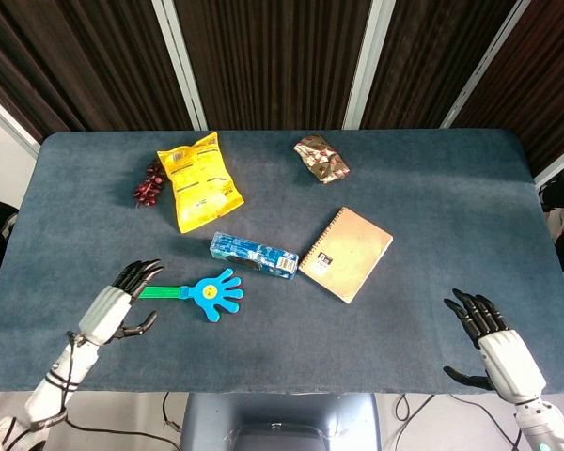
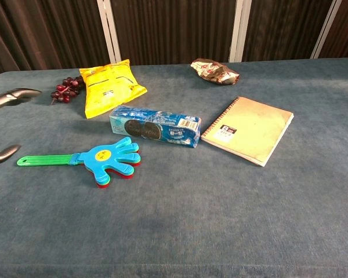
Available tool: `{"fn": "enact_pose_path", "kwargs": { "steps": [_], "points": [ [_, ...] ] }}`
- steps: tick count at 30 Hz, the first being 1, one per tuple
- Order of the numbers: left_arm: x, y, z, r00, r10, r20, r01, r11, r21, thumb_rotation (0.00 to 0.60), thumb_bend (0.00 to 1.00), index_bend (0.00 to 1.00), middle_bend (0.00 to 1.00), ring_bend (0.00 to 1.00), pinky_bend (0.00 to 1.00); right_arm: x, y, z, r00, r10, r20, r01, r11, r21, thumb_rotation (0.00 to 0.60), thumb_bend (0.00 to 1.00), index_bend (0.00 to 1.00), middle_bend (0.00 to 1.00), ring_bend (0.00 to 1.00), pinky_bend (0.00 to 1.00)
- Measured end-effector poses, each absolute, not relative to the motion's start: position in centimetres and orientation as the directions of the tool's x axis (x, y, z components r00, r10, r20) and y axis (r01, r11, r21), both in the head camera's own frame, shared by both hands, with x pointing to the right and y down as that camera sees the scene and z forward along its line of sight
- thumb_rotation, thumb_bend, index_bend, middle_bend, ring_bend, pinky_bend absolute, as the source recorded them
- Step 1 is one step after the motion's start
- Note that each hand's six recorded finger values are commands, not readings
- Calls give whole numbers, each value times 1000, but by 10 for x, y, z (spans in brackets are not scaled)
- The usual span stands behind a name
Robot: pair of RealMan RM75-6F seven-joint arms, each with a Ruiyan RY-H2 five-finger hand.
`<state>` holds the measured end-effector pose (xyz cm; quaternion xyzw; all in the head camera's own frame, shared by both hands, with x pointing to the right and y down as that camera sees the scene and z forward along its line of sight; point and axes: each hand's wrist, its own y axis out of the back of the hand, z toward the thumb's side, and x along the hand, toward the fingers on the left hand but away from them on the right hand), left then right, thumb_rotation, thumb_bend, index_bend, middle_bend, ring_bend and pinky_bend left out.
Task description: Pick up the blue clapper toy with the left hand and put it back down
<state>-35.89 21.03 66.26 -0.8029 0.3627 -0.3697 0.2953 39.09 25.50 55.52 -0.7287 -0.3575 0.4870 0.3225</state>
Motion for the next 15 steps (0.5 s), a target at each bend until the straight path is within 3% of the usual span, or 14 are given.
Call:
{"fn": "enact_pose_path", "kwargs": {
  "steps": [8,15],
  "points": [
    [-402,254,612,360,-866,347,-134,-416,-899,600,428,0,0,0,0,393,253,562,236,833,-501,180,-544,-820,600,210,0,0,0,0],
    [-410,265,599,334,-868,367,-94,-419,-903,600,427,0,0,0,0,394,253,562,232,831,-505,174,-547,-819,600,210,0,0,0,0]
  ]
}}
